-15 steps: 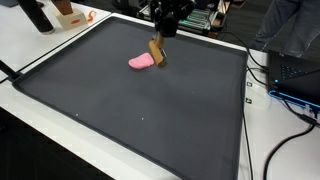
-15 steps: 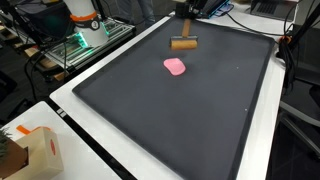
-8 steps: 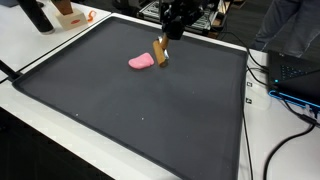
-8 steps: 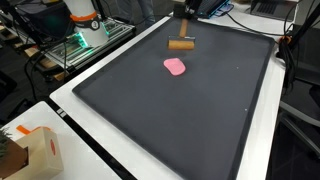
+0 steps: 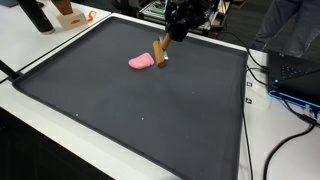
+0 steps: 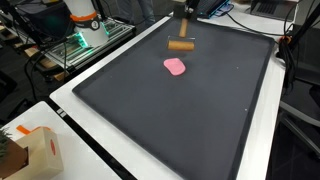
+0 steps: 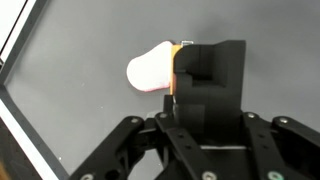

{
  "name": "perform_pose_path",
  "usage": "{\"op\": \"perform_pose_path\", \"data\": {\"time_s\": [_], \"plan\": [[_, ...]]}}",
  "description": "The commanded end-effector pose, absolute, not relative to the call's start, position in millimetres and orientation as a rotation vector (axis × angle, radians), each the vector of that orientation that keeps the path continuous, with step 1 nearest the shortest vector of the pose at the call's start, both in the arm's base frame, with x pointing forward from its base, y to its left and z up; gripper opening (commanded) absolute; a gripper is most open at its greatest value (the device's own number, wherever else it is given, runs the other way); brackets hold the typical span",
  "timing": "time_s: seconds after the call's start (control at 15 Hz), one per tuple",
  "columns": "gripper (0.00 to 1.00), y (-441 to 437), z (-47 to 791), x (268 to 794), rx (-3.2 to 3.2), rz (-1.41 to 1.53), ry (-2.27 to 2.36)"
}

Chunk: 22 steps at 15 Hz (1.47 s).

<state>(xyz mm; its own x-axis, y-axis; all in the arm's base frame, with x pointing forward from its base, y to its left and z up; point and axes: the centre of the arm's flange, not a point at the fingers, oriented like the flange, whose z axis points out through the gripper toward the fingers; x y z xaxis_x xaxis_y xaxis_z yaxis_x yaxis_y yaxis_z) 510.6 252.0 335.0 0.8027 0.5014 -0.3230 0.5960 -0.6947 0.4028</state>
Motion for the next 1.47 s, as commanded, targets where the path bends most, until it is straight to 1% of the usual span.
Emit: {"op": "perform_pose_path", "data": {"time_s": [0.0,0.6,1.4], "plan": [[0.23,258.5,331.9,500.7,2.448,-0.248,0.771],[0.23,262.9,331.2,495.7,2.451,-0.246,0.788],[0.23,238.1,355.6,496.3,2.512,-0.226,0.837]]}}
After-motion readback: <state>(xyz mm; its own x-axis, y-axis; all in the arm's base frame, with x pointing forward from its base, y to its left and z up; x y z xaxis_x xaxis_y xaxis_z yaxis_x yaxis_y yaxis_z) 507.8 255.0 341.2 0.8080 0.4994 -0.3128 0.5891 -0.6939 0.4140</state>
